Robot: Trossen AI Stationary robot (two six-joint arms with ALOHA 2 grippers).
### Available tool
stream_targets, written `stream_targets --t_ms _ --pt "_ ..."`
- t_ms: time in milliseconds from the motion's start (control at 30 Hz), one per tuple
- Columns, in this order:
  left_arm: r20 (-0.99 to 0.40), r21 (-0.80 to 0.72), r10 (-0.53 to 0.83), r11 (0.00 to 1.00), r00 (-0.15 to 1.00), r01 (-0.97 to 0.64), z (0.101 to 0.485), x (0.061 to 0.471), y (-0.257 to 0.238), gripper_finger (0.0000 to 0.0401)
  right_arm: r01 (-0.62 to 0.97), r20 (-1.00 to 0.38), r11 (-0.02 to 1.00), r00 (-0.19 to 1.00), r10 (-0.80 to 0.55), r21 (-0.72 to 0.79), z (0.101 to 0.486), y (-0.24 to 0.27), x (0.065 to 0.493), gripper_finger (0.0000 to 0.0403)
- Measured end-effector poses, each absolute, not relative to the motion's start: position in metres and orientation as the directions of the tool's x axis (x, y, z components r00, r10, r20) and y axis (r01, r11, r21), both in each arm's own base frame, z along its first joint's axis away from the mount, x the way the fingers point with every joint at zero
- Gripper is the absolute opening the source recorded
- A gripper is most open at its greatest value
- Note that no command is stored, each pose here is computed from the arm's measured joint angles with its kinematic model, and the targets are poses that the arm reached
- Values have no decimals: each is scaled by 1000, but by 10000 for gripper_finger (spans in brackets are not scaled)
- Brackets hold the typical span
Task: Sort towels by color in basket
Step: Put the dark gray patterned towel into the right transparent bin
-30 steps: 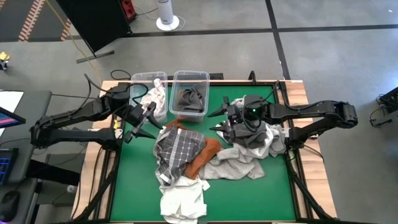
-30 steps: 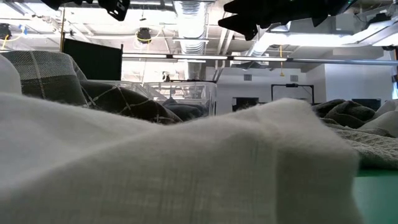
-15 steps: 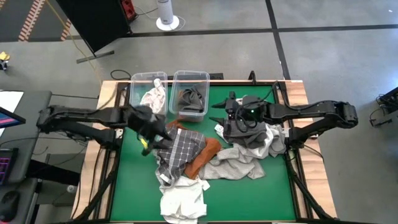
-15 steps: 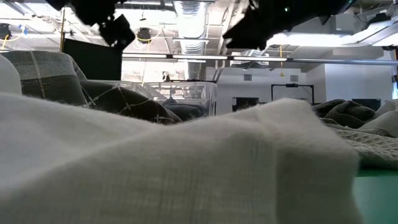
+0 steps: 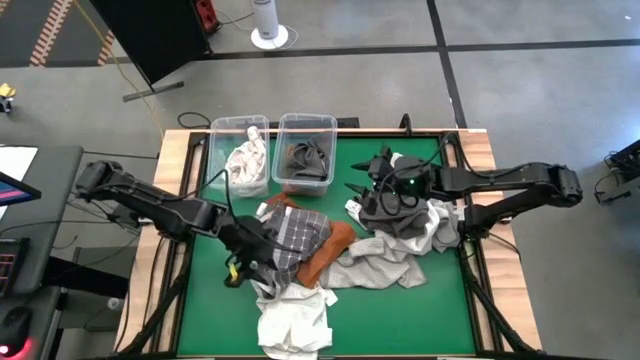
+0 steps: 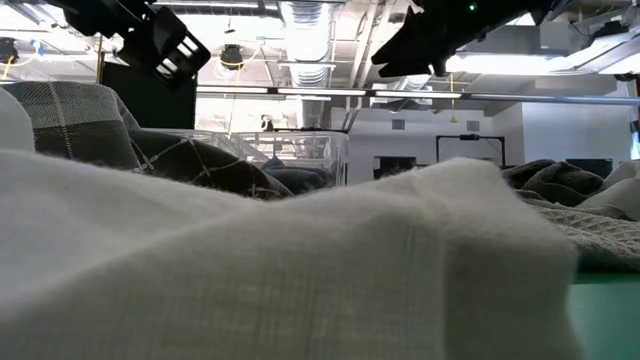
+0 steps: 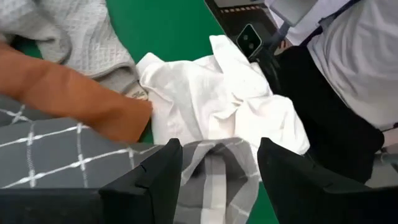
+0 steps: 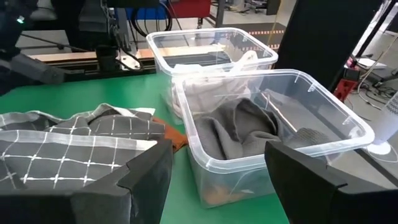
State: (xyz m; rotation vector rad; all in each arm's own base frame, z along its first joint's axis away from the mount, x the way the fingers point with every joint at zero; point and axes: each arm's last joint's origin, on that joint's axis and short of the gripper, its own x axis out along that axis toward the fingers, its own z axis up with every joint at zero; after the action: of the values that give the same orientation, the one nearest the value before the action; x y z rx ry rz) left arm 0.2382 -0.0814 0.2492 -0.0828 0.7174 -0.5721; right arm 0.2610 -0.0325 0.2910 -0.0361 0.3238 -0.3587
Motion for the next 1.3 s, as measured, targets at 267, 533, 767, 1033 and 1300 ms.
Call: stream_targets --t_ms 267,533,767,1033,1300 --pt "-655 -180 -449 874 607 452 234 244 -104 198 338 -315 936 882 -350 -94 290 -33 261 285" --pt "-739 117 -180 915 650 386 215 245 -116 198 338 -316 936 882 -350 -94 290 -33 261 285" --pt "-778 327 13 862 628 386 238 243 -115 198 338 -317 936 881 -350 -95 290 -33 261 285" --pt "-719 538 277 802 637 259 285 237 -117 198 336 -319 937 881 -348 -94 289 -32 261 285" --pt "-761 418 258 897 595 146 289 237 -110 198 169 -336 978 920 -202 -124 279 -7 275 285"
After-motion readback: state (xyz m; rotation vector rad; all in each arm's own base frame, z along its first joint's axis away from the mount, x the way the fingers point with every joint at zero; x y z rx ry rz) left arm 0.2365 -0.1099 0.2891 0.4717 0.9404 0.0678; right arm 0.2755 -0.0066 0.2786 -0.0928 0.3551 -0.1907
